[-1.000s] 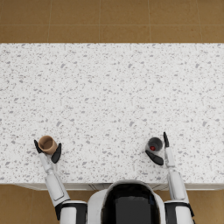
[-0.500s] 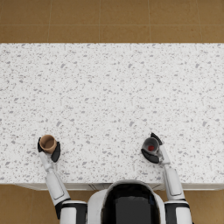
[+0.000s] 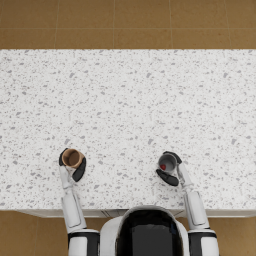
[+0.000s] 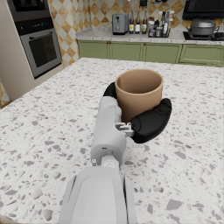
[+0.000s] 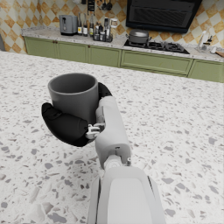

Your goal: Pick up two cups and pour the berry on the right into the cup on the left

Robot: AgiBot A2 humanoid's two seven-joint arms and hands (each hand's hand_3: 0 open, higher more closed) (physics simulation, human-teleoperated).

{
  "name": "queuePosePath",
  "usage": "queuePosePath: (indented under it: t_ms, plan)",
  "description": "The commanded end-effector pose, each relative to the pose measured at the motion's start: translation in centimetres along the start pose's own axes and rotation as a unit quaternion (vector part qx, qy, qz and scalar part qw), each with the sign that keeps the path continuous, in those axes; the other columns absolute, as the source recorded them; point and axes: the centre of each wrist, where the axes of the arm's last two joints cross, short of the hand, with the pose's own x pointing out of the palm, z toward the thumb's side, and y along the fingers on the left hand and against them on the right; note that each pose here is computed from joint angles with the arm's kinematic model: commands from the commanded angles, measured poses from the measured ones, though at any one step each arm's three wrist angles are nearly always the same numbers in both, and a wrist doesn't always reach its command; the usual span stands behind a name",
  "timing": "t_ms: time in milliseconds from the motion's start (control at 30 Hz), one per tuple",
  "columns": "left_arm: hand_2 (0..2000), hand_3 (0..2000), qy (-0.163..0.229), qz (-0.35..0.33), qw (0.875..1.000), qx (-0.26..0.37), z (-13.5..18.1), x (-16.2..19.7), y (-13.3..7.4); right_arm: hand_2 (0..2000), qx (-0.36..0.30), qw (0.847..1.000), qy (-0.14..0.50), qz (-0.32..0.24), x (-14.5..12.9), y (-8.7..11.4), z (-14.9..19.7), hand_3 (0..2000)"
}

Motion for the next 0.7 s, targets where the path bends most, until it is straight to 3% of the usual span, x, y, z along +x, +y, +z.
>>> queuePosePath:
  t_ms: [33,300,533,700]
  plan:
    - [2000,1280,0.005,-0.064,0.997,0.047,2.4,3.3,0.0,2000,-0.049,0.999,0.021,-0.004,-0.1,-0.7,2.5,1280]
    - [2000,1280,0.099,-0.147,0.977,0.116,4.8,8.7,0.8,2000,-0.120,0.981,0.147,-0.043,-0.4,-2.6,6.3,1280]
    - [2000,1280,0.099,-0.189,0.966,0.147,5.9,12.2,1.3,2000,-0.192,0.949,0.239,-0.081,-0.1,-5.0,10.5,1280]
    - [2000,1280,0.088,-0.220,0.959,0.155,6.3,14.5,1.5,2000,-0.197,0.926,0.304,-0.104,0.0,-6.2,11.5,1280]
